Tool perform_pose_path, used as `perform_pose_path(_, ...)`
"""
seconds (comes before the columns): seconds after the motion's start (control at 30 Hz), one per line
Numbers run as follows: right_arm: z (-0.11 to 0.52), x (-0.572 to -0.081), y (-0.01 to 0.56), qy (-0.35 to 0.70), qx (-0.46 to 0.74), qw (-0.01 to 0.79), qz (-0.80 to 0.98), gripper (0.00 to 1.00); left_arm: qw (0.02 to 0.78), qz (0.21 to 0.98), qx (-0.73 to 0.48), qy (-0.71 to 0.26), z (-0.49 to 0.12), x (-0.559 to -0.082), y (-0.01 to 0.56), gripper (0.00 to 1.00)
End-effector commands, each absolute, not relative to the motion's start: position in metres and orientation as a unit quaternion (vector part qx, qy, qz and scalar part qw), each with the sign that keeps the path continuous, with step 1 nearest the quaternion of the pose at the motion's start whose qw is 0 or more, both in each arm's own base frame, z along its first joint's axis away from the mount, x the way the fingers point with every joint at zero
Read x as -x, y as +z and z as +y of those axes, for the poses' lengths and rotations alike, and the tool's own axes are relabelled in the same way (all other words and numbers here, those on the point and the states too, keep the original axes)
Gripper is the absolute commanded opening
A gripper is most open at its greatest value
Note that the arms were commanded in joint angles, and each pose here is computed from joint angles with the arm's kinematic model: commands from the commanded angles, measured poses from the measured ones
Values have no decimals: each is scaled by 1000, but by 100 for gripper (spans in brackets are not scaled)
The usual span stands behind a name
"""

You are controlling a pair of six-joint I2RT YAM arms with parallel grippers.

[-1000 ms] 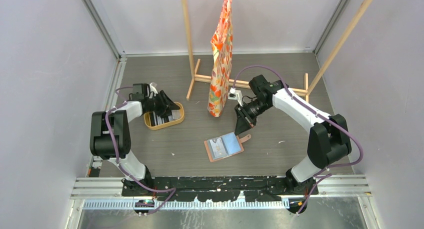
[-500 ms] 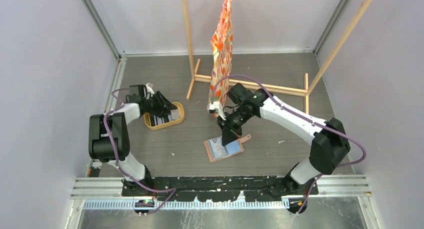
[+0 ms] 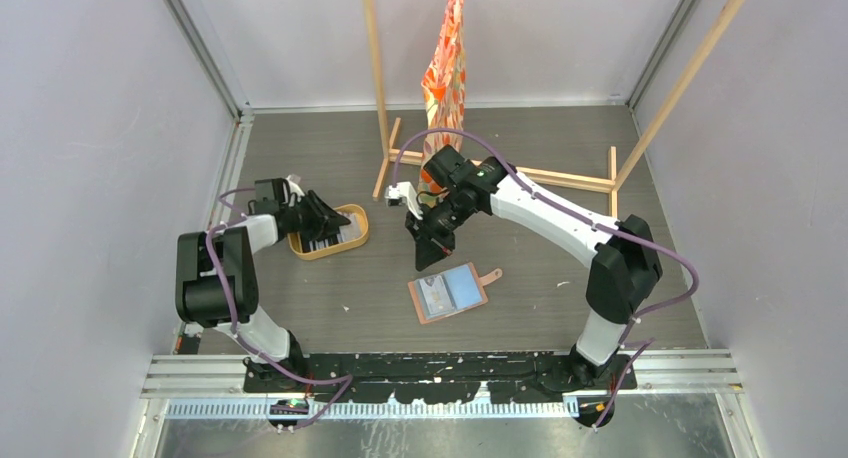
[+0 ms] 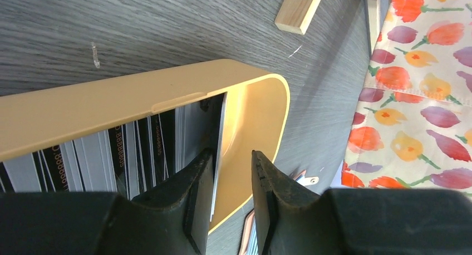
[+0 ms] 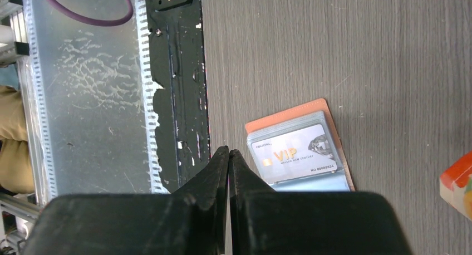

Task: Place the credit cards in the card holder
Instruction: Pick up the credit card from the storage box.

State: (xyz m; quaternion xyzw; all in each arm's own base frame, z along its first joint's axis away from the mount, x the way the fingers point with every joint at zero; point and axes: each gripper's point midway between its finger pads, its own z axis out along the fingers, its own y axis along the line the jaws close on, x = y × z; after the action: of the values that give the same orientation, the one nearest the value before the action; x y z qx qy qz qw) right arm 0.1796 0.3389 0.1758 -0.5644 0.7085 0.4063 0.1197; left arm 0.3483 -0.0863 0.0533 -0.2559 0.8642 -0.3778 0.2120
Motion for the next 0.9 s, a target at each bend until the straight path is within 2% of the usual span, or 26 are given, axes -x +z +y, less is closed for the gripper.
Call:
perform_pose_path(0.0, 347, -182, 189, 417, 562, 130, 702, 7, 257, 849, 240, -395, -83, -358, 79, 32)
perform_pose_path(0.27, 345, -180, 188, 416, 562, 133, 702, 7, 264, 845, 242, -396, -80, -354, 85, 30)
perform_pose_path(0.43, 345, -180, 188, 416, 563, 135, 701, 7, 261, 845, 245, -397, -78, -353, 83, 19)
perform_pose_path(0.73, 343, -179, 189, 415, 565, 138, 699, 7, 253, 848, 248, -394, -78, -352, 78, 5)
perform_pose_path(0.8, 343, -179, 189, 416, 565, 138, 699, 7, 250, 849, 249, -392, -77, -351, 75, 8)
perform_pose_path(0.87, 343, -178, 190, 416, 566, 139, 698, 7, 245, 850, 250, -393, -78, -352, 71, 23)
